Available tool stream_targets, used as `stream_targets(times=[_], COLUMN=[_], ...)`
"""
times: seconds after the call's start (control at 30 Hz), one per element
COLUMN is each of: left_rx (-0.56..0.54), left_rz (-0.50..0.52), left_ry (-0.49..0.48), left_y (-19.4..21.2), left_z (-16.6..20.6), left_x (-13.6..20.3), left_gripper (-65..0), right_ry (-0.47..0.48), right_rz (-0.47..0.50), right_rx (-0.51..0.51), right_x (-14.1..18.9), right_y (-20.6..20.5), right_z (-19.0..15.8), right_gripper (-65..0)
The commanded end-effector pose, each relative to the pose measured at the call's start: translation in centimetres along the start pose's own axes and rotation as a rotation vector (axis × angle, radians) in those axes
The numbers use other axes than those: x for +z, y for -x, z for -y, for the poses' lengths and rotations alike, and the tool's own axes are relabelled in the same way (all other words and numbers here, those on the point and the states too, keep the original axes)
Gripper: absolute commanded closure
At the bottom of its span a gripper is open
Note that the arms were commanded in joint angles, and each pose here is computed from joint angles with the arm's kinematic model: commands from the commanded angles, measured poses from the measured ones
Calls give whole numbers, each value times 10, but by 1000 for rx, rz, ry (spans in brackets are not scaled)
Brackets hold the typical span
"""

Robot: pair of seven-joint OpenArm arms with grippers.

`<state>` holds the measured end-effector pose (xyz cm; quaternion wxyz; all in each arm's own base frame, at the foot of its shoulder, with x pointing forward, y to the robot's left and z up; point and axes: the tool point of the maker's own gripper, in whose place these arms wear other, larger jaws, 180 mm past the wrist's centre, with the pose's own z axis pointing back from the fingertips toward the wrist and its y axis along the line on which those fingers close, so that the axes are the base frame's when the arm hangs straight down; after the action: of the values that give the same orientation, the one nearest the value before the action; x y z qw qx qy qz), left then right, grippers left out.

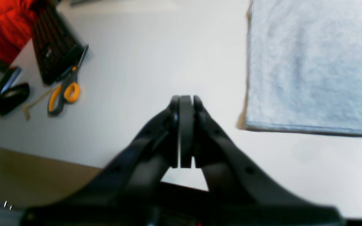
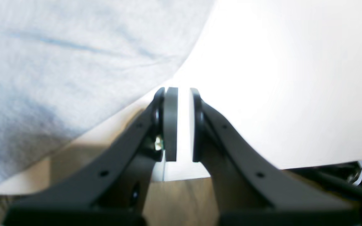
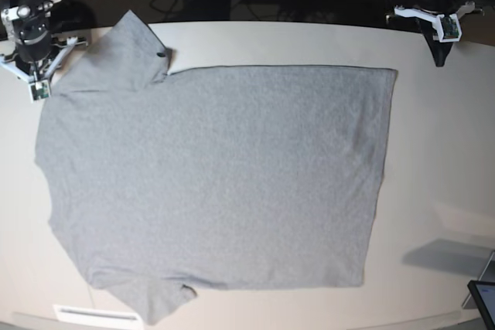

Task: Fold the T-shirt properly
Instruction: 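Move both grippers over the grey shirt's two shoulder corners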

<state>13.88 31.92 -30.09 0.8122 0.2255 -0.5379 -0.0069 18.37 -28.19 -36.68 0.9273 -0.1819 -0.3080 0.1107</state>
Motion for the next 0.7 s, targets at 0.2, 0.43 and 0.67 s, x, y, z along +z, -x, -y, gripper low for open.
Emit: stream_targets(times=[0.2,0.43,0.67], left_rx=[-65,-61,-33], left_rz=[24,31,41], left_ry=[24,21,9], left_y=[-19,-20,-22], left_z=[-9,-9,-6], left_x=[-16,-18,-21], left_gripper=[0,0,0], right_ry=[65,69,26], right_rz=[-55,-85,-93], right_rx=[-33,-152,-248], right_x=[-1,2,10], right_y=[-9,-1,6], right_z=[25,38,57], right_gripper=[-77,-228,-386])
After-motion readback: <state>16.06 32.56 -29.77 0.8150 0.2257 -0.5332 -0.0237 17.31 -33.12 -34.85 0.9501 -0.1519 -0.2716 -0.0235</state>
